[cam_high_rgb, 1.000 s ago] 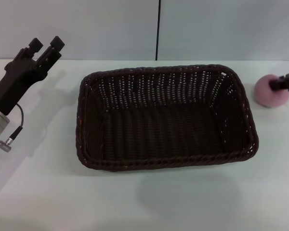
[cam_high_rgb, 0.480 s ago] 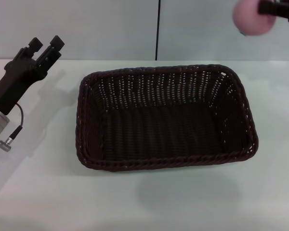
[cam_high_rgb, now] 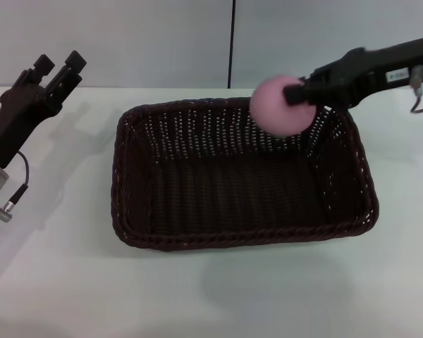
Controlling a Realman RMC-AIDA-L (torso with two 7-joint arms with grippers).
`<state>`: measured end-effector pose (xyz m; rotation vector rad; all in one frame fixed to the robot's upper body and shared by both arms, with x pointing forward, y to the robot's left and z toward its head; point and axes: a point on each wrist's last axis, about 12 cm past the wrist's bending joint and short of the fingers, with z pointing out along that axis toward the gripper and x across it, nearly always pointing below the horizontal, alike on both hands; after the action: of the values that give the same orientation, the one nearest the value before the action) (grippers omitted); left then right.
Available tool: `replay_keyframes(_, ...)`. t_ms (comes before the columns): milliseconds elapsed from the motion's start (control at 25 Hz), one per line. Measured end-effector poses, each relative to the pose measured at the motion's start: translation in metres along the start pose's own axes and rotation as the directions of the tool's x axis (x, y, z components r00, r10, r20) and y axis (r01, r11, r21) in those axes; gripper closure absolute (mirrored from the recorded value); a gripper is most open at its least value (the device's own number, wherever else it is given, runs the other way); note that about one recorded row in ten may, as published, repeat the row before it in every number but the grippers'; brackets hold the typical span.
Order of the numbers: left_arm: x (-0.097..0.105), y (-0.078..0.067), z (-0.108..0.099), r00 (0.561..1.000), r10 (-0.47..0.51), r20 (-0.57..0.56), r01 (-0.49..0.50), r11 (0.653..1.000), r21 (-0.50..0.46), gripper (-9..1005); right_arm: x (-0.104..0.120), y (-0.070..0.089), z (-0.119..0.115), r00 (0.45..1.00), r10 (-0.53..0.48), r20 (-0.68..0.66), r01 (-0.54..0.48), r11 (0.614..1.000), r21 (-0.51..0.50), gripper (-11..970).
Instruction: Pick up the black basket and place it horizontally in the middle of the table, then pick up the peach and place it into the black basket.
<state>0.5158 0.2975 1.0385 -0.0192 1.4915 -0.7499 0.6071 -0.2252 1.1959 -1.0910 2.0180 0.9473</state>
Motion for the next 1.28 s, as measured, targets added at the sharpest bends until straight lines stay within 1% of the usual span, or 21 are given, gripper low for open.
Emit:
replay_keyframes(200, 0.0, 0.0, -0.001, 1.0, -0.001, 0.0, 0.001, 1.0, -0.001, 201, -0.001, -0.001, 0.0, 1.0, 0.004, 0.013, -0.004, 1.0, 0.0, 870)
replay_keyframes(400, 0.001, 0.0, -0.001, 1.0, -0.001, -0.001, 0.001, 1.0, -0.003, 201, 0.001, -0.002, -0.007, 0.997, 0.023, 0.074, -0.023, 1.0, 0.003, 706)
replay_keyframes(480, 0.001, 0.0, -0.001, 1.0, -0.001, -0.001, 0.001, 1.0, -0.003, 200, 0.004, -0.001, -0.016, 0.983, 0.026, 0.181, -0.025, 1.0, -0.009, 626)
replay_keyframes(560, 0.001, 0.0, -0.001, 1.0, -0.001, -0.001, 0.001, 1.0, -0.002, 200, 0.006, 0.0, -0.02, 0.975, 0.023, 0.219, -0.021, 1.0, -0.012, 533)
replay_keyframes(600, 0.0, 0.0, -0.001, 1.0, -0.002, 0.0, 0.002, 1.0, -0.001, 200, 0.011, 0.001, -0.029, 0.954, 0.016, 0.301, -0.013, 1.0, -0.014, 486)
replay_keyframes(640, 0.0, 0.0, -0.001, 1.0, -0.002, 0.0, 0.002, 1.0, -0.001, 200, 0.011, 0.001, -0.029, 0.954, 0.016, 0.301, -0.013, 1.0, -0.014, 486)
replay_keyframes(680, 0.0, 0.0, -0.001, 1.0, -0.002, 0.0, 0.002, 1.0, 0.0, 200, 0.022, 0.0, -0.041, 0.907, 0.003, 0.421, -0.006, 1.0, 0.006, 486)
replay_keyframes(760, 0.0, 0.0, -0.001, 1.0, -0.003, 0.001, 0.003, 1.0, 0.0, 200, 0.028, 0.0, -0.045, 0.88, -0.005, 0.474, -0.005, 1.0, 0.022, 486)
replay_keyframes(800, 0.0, 0.0, -0.002, 1.0, -0.004, 0.0, 0.004, 1.0, -0.001, 200, 0.049, -0.004, -0.055, 0.794, -0.026, 0.607, -0.027, 0.997, 0.079, 486)
replay_keyframes(840, 0.0, 0.0, -0.002, 1.0, -0.004, 0.0, 0.004, 1.0, -0.001, 200, 0.049, -0.004, -0.055, 0.794, -0.026, 0.607, -0.027, 0.997, 0.079, 486)
replay_keyframes(880, 0.0, 0.001, -0.003, 1.0, -0.005, 0.0, 0.005, 1.0, -0.004, 200, 0.073, -0.008, -0.061, 0.703, -0.044, 0.71, -0.075, 0.988, 0.136, 486)
replay_keyframes(920, 0.0, 0.001, -0.003, 1.0, -0.005, 0.0, 0.005, 1.0, -0.004, 200, 0.073, -0.008, -0.061, 0.703, -0.044, 0.71, -0.075, 0.988, 0.136, 486)
replay_keyframes(960, 0.0, 0.001, -0.003, 1.0, -0.005, 0.001, 0.005, 1.0, -0.006, 200, 0.086, -0.01, -0.06, 0.656, -0.044, 0.753, -0.116, 0.981, 0.159, 486)
replay_keyframes(1000, 0.0, 0.001, -0.004, 1.0, -0.006, 0.002, 0.006, 1.0, -0.006, 200, 0.111, -0.012, -0.06, 0.575, -0.068, 0.815, -0.19, 0.958, 0.213, 486)
replay_keyframes(1040, 0.0, 0.001, -0.004, 1.0, -0.006, 0.002, 0.006, 1.0, -0.006, 200, 0.111, -0.012, -0.06, 0.575, -0.068, 0.815, -0.19, 0.958, 0.213, 486)
replay_keyframes(1080, 0.0, 0.001, -0.004, 1.0, -0.007, 0.003, 0.007, 1.0, -0.006, 200, 0.13, -0.013, -0.059, 0.524, -0.108, 0.845, -0.25, 0.929, 0.274, 486)
replay_keyframes(1120, 0.0, 0.001, -0.004, 1.0, -0.008, 0.005, 0.008, 1.0, -0.006, 200, 0.13, -0.013, -0.059, 0.524, -0.108, 0.845, -0.25, 0.929, 0.274, 486)
replay_keyframes(1160, 0.0, 0.001, -0.004, 1.0, -0.008, 0.007, 0.008, 1.0, -0.006, 200, 0.138, -0.014, -0.059, 0.503, -0.132, 0.854, -0.282, 0.909, 0.307, 486)
replay_keyframes(1200, -0.001, 0.001, -0.003, 1.0, -0.008, 0.012, 0.008, 1.0, -0.005, 200, 0.152, -0.015, -0.059, 0.471, -0.171, 0.866, -0.35, 0.864, 0.361, 486)
replay_keyframes(1240, -0.001, 0.001, -0.003, 1.0, -0.008, 0.012, 0.008, 1.0, -0.005, 200, 0.152, -0.015, -0.059, 0.471, -0.171, 0.866, -0.35, 0.864, 0.361, 486)
replay_keyframes(1280, -0.002, 0.001, -0.003, 1.0, -0.008, 0.014, 0.008, 1.0, -0.003, 200, 0.163, -0.016, -0.059, 0.445, -0.183, 0.877, -0.421, 0.821, 0.385, 486)
